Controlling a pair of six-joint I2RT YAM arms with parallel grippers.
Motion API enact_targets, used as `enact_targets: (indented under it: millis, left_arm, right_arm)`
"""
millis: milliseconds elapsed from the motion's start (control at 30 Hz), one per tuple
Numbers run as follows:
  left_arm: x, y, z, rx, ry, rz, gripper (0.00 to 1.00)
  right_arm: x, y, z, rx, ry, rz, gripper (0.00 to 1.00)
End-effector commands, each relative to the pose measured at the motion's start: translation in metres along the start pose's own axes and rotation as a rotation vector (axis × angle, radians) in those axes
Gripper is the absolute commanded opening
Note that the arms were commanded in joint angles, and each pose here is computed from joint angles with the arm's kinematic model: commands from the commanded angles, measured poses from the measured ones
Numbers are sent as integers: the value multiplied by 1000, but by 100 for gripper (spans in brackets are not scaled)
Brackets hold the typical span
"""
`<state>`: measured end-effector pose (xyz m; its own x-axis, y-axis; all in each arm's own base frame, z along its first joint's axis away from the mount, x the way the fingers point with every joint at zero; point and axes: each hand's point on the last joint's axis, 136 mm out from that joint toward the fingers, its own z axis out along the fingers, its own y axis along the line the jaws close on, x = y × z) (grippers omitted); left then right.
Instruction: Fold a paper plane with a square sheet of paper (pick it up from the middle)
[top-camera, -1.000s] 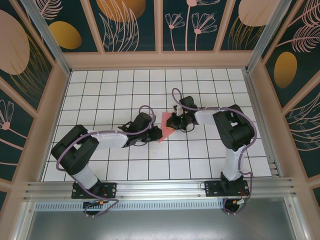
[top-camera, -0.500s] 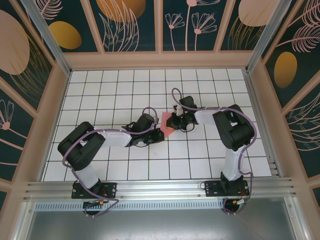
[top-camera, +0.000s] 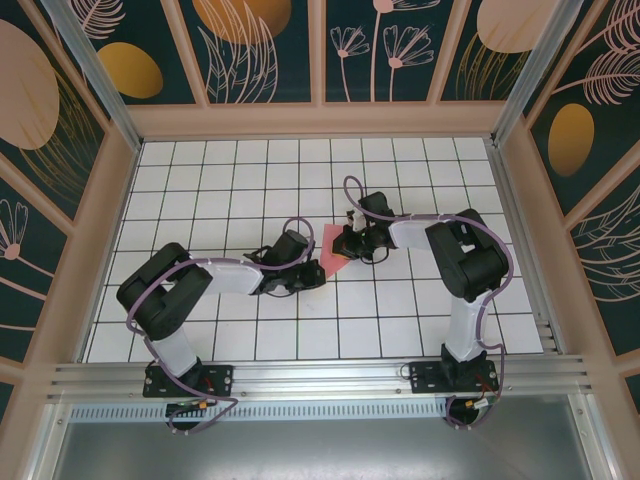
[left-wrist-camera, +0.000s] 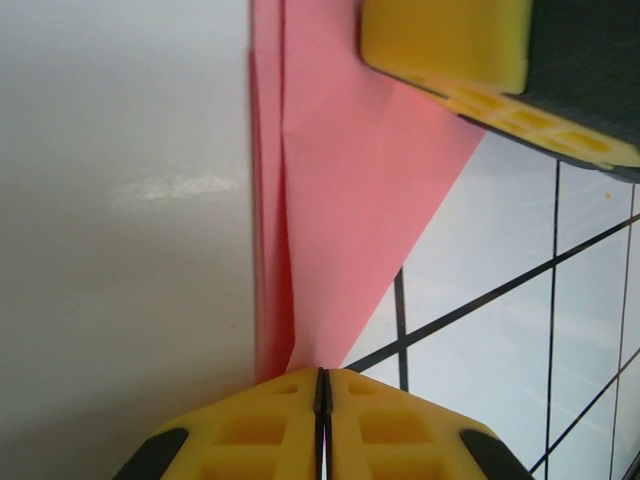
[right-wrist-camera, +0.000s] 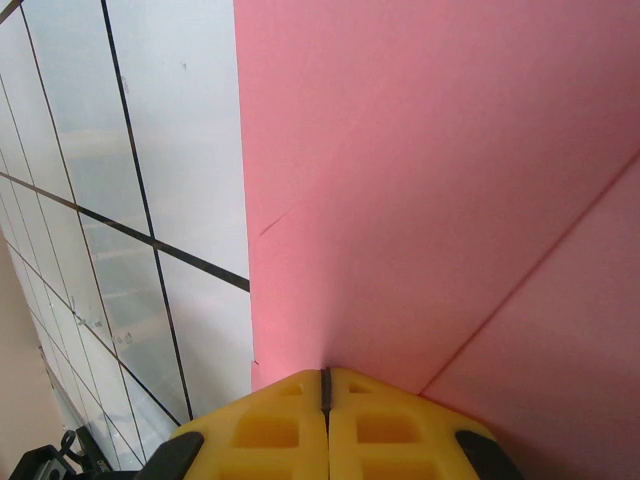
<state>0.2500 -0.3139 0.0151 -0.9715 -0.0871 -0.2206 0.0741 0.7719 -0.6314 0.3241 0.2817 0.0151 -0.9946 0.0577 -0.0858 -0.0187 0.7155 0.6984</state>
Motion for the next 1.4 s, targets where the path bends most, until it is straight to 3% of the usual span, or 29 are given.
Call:
enact_targets:
  millis: [0,267,400,533,633,733,1200,1367]
  left_arm:
    - [12,22,5,-68,26,-29,12]
    - [18,34,1,-113,24,-36,12]
    - [18,24,-3,-70,32,-13,11]
    - [-7,-16,-22,51,-66,50,8]
    - [-24,-25,-28,54,-147,57,4]
    - [-30,-28,-23,65,-157,50,3]
    - [-12,4,5,-15,-74,0,1]
    - [-5,18,9,-61,-53,-18,0]
  right_arm:
    - [15,-55,15,189,27,60,7]
    - [15,-55,15,191,27,59,7]
    - [16,-56,15,192,29,61,7]
    - [16,-56,15,191,28,59,7]
    - [16,-56,16,189,28,63,7]
    - [17,-56,16,190,30,62,7]
    - [13,-48,13,168,20,54,7]
    - [1,-20,6,87,-8,27,7]
